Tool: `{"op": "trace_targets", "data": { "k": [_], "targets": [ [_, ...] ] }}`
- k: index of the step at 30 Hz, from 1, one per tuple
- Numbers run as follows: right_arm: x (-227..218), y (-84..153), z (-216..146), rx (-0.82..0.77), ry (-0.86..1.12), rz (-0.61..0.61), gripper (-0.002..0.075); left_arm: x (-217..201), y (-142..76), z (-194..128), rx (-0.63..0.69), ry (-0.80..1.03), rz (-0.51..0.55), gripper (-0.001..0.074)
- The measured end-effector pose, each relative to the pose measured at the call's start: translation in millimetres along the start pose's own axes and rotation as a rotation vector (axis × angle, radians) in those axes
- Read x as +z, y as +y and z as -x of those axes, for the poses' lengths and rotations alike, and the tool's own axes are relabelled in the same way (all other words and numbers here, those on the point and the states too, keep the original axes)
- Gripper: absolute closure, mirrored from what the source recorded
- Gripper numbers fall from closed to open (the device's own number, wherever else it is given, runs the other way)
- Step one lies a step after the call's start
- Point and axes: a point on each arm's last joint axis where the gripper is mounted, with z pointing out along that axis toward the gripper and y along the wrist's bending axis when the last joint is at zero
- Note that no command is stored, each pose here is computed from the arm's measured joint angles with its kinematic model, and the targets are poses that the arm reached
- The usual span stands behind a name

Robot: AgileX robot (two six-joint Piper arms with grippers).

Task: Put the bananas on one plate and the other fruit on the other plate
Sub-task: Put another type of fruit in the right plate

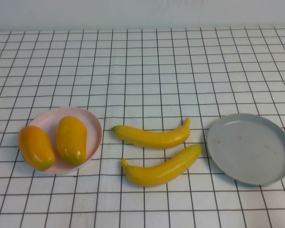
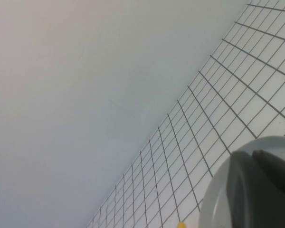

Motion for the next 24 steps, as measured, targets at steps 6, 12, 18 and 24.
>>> {"op": "trace_targets", "data": {
  "k": [6, 12, 18, 24],
  "targets": [
    [0.0, -0.4, -1.2, -0.041, 0.013, -0.004, 0.0742, 0.0, 0.0, 0.0, 0.0, 0.0, 0.0, 0.0739],
    [4.4, -4.0, -9.5, -0.063, 0.126, -0.057, 0.0742, 0.0, 0.0, 0.0, 0.0, 0.0, 0.0, 0.0739],
    [17.0, 30.2, 3.7, -0.388, 0.284, -0.058, 0.0742, 0.0, 0.0, 0.0, 0.0, 0.0, 0.0, 0.0739],
    [51.6, 69.4, 27.7, -0.561, 0.464, -0.101, 0.0742, 0.0, 0.0, 0.0, 0.0, 0.0, 0.0, 0.0739]
  ]
}}
